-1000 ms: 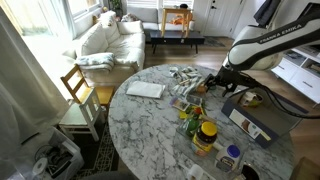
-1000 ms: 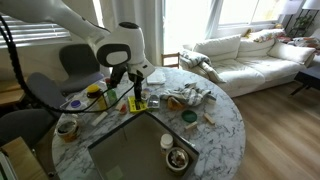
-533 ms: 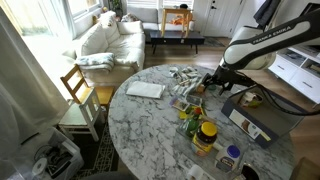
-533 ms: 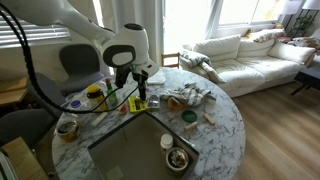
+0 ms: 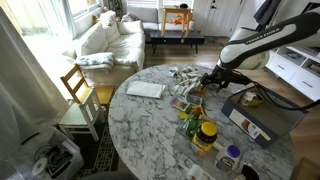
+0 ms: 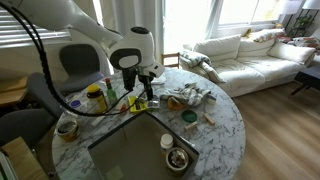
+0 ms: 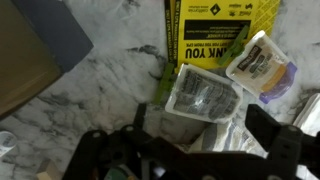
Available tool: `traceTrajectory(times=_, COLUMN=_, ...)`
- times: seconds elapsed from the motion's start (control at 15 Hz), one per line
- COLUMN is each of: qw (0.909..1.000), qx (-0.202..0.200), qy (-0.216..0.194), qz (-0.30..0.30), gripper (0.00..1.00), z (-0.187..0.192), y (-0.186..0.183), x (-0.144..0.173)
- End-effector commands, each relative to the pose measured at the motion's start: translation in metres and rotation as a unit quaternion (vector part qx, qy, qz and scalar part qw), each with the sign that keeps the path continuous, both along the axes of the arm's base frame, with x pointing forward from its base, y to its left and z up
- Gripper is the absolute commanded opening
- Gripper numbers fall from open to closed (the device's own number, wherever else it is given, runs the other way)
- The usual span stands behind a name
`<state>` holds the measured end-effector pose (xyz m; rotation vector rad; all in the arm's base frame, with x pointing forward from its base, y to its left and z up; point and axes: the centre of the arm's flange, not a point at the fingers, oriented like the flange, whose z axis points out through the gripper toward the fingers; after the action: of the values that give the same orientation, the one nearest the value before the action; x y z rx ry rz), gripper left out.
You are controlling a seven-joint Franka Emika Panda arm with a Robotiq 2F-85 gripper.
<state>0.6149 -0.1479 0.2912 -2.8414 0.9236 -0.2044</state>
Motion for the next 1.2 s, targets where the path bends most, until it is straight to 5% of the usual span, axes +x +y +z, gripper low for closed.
traceTrajectory(times=0.0, qw=0.9971, qx=0.0, qy=0.011, qz=0.075, gripper=1.0, z=-0.024, y=-0.017, x=0.025)
traceTrajectory(times=0.47, qw=0.9857, qx=0.01, qy=0.02, qz=0.167, gripper=1.0, z=-0.065, y=-0.026, x=0.055)
traceTrajectory(times=0.93, qw=0.9807, qx=0.028, qy=0.013, qz=0.193, gripper=1.0, z=-0.103, y=-0.032, x=0.071)
traceTrajectory(times=1.13, qw=0.9804, qx=0.033, qy=0.014, qz=0.194, gripper=0.86, z=-0.11, y=-0.034, x=0.076)
